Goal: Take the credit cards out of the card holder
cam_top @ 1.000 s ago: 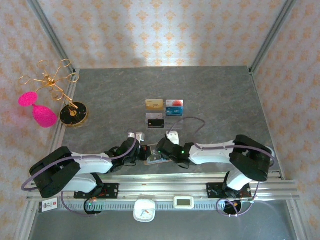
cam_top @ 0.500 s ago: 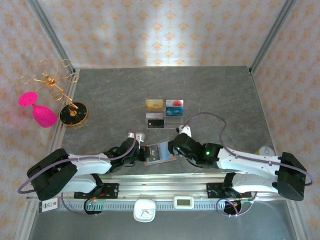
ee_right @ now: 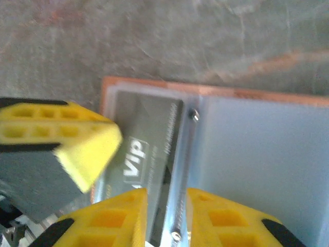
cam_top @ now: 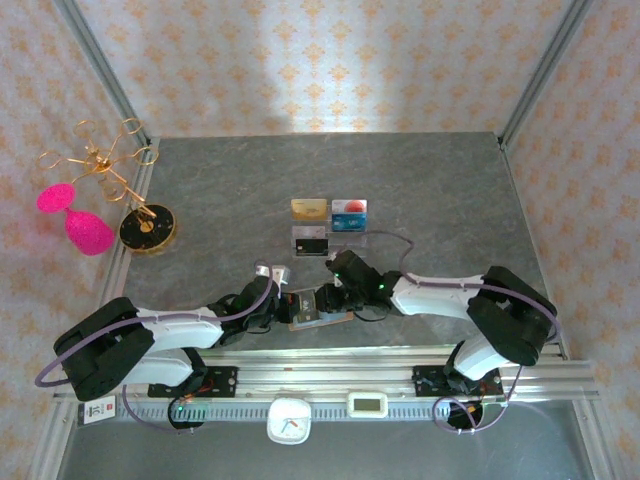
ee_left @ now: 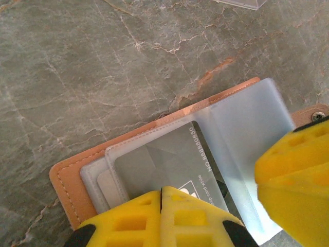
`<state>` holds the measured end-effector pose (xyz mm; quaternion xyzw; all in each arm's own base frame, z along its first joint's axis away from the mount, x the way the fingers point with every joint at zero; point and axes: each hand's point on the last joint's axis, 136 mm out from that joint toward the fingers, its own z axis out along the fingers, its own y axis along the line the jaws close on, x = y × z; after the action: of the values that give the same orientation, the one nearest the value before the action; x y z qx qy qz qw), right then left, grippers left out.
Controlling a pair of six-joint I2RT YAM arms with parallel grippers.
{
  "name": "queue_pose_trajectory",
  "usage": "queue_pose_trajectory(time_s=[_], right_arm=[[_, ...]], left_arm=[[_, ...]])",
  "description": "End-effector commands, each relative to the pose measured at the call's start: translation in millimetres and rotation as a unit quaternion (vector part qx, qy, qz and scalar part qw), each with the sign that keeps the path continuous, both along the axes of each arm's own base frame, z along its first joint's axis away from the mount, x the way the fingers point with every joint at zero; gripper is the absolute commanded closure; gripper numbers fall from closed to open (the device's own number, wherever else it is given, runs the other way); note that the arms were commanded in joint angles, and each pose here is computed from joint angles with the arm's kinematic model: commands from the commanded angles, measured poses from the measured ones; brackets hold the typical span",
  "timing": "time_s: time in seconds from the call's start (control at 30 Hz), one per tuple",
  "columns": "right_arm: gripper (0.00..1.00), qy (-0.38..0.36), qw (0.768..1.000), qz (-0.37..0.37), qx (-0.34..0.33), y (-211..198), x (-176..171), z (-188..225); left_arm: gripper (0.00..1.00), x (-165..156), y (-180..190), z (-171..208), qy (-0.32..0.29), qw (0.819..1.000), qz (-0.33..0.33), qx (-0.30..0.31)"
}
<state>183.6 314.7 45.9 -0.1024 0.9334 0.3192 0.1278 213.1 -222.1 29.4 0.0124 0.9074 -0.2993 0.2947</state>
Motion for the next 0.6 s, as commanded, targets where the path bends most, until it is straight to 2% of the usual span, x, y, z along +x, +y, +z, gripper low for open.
queue_pose_trajectory(time_s=[0.0,0.4,0.5,0.57], right_arm=[[0.75,0.03,0.999,-0.005,0.032,3.7,-6.3,-3.3],[0.78,0.059,0.996,0.009,0.061,16.2,-12.5,-15.0],[0.83,0.057,0.997,0.008,0.061,16.3,-11.3,-14.9],[0.96,0.054,0.997,0.001,0.056,13.3,-10.2,-16.1]], left_arm=[[1.0,-10.1,13.1,-19.5,0.022,0.999,0.002,0.039],[1.0,-15.3,12.8,-24.1,0.026,0.999,-0.001,0.041],[1.0,-17.1,12.7,-25.6,0.028,0.999,-0.002,0.039],[1.0,-17.3,12.5,-26.3,0.03,0.999,-0.001,0.038]])
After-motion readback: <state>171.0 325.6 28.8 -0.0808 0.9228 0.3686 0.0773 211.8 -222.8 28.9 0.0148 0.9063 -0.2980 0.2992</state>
